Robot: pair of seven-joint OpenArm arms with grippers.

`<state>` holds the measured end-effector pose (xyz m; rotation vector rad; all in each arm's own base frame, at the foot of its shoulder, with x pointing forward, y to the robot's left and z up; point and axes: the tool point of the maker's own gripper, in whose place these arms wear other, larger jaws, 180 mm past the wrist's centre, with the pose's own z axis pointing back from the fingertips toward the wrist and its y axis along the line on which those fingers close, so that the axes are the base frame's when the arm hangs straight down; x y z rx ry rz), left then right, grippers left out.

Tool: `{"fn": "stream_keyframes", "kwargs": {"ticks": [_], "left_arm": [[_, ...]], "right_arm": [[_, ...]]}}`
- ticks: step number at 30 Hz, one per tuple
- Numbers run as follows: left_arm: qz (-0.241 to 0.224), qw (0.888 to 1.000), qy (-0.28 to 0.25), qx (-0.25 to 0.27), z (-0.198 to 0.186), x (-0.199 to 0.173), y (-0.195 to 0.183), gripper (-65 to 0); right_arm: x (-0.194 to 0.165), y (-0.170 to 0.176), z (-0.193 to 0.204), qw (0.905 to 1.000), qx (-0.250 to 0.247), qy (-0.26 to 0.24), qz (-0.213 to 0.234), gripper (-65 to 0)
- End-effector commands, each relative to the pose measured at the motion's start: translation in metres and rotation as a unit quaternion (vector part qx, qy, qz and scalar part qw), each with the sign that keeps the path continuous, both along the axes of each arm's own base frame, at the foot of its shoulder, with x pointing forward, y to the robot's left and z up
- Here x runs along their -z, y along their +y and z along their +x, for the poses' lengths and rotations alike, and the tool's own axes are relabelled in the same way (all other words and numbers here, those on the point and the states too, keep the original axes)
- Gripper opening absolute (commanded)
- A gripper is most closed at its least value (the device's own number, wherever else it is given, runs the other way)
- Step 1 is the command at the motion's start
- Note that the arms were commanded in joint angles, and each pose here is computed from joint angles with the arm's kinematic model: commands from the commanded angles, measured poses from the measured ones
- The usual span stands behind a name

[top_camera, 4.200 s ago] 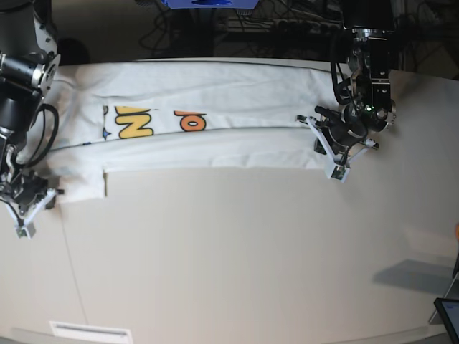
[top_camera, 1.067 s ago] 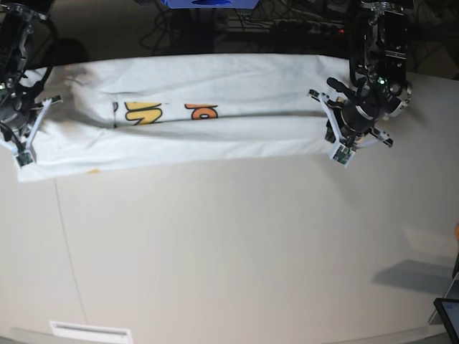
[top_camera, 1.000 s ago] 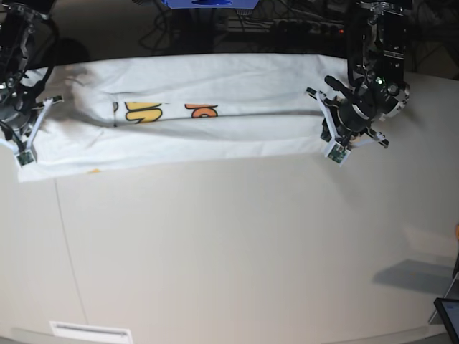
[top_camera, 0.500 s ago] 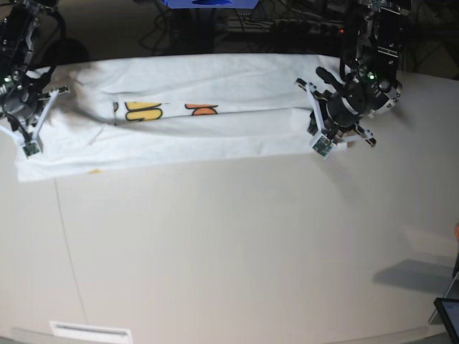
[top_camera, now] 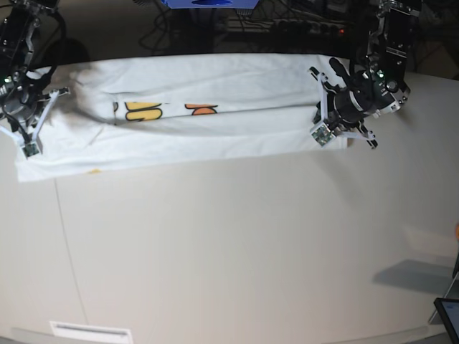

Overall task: Fold the T-shirt properly
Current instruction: 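Hold both strip ends and pull them apart to straighten the strip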

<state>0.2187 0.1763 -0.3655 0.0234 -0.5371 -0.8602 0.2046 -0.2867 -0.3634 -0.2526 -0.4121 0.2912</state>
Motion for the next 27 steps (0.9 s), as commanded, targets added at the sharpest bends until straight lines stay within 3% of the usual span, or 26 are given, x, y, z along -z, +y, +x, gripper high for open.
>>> {"fn": "stream_keyframes", "kwargs": {"ticks": [1,9,24,27], "left_arm": [[0.006,1.0,-0.016,0.014,0.005,-0.009,0.001,-65.0],[0.022,0.999,0.003,0.049,-0.008,-0.005,0.006,-65.0],[0.027,0.998,0.018,0.048,-0.019,0.001,0.009,-65.0],[0.027,0.998,0.018,0.048,-0.019,0.001,0.009,-65.0]], "right_arm": [[-0.009,-0.004,0.007,0.9998,-0.003,-0.015,-0.009,-64.4],[-0.006,0.0,0.007,0.9999,-0.001,-0.015,-0.003,-64.3],[0.005,0.005,0.0,0.9999,0.011,-0.002,0.012,-63.7],[0.003,0.003,0.0,0.9999,0.013,-0.002,0.011,-56.7]]}}
